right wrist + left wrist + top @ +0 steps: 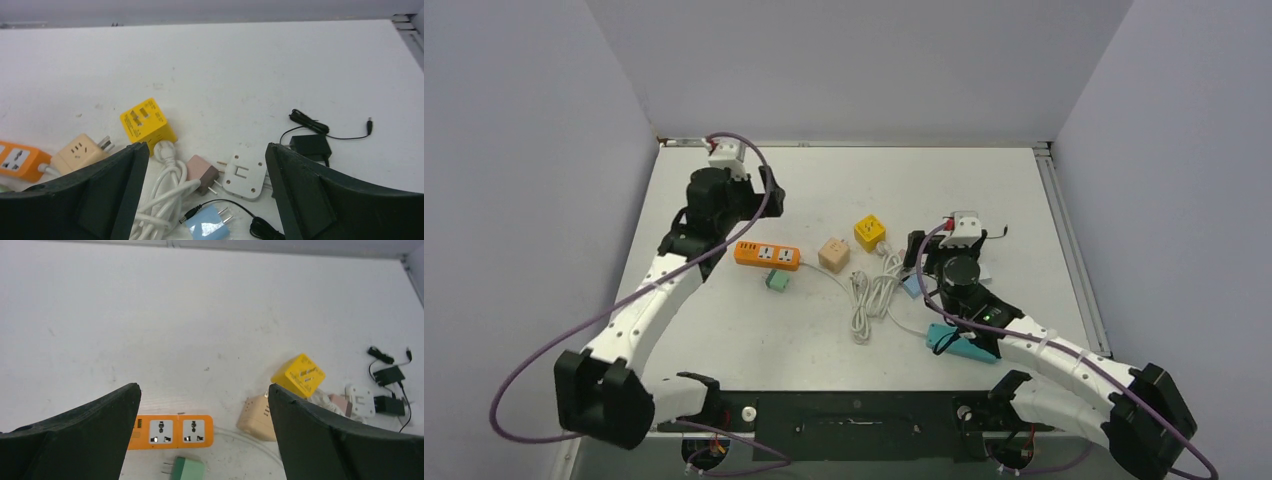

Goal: Pull the plug off the socket
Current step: Reset both arms

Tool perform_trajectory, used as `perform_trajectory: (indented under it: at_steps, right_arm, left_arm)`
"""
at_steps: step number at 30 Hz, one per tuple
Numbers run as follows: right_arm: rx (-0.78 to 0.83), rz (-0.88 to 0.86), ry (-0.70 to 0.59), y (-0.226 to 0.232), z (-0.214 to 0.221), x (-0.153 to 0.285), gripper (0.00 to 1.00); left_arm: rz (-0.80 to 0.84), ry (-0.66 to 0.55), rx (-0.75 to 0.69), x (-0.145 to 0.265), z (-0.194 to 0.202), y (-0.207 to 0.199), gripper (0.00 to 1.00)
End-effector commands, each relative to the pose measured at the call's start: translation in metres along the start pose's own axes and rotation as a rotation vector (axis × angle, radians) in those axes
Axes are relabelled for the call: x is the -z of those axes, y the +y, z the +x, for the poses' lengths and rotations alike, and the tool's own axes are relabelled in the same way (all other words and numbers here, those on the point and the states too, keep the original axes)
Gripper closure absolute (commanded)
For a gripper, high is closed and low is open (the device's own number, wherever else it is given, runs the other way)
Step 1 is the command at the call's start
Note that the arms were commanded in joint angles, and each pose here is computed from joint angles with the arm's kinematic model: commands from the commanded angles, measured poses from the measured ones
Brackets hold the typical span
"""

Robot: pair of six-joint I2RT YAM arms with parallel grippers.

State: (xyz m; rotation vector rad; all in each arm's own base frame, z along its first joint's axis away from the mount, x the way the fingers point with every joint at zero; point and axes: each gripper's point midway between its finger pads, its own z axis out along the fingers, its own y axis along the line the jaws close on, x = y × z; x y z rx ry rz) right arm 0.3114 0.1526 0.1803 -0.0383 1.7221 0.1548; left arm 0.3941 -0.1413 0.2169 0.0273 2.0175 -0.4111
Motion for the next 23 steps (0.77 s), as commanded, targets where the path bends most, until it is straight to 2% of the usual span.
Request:
perform_trajectory:
  at_steps: [1,5,9,11,16,23]
  right_arm:
    - [-0.006,0.18,-0.059,-0.032,-0.047,0.011,0.1]
    - [0.019,0.25,-0.062,-0.046,-0.066,0.019,0.1]
    - [0.021,0.272,-0.092,-0.057,-0.069,0.031,0.1]
    - [0.002,0.246,-0.117,-0.058,-0.07,0.036,0.1]
    - [-0.025,0.209,-0.164,-0.059,-0.077,0.046,0.1]
    - [-0.026,0.178,-0.195,-0.055,-0.089,0.049,0.1]
  left_arm:
    - [-0.174,-0.233,0.001,0.062,-0.052,0.027,0.04]
    - [-0.266,-0.313,0.024,0.107,-0.049,0.046,0.04]
    - [-0.318,-0.307,-0.001,0.132,-0.023,0.062,0.04]
    - [-0.33,-0.306,-0.003,0.14,-0.013,0.066,0.04]
    - [-0.309,-0.357,0.008,0.153,-0.021,0.063,0.04]
    - [-0.311,-0.338,0.019,0.149,-0.017,0.063,0.04]
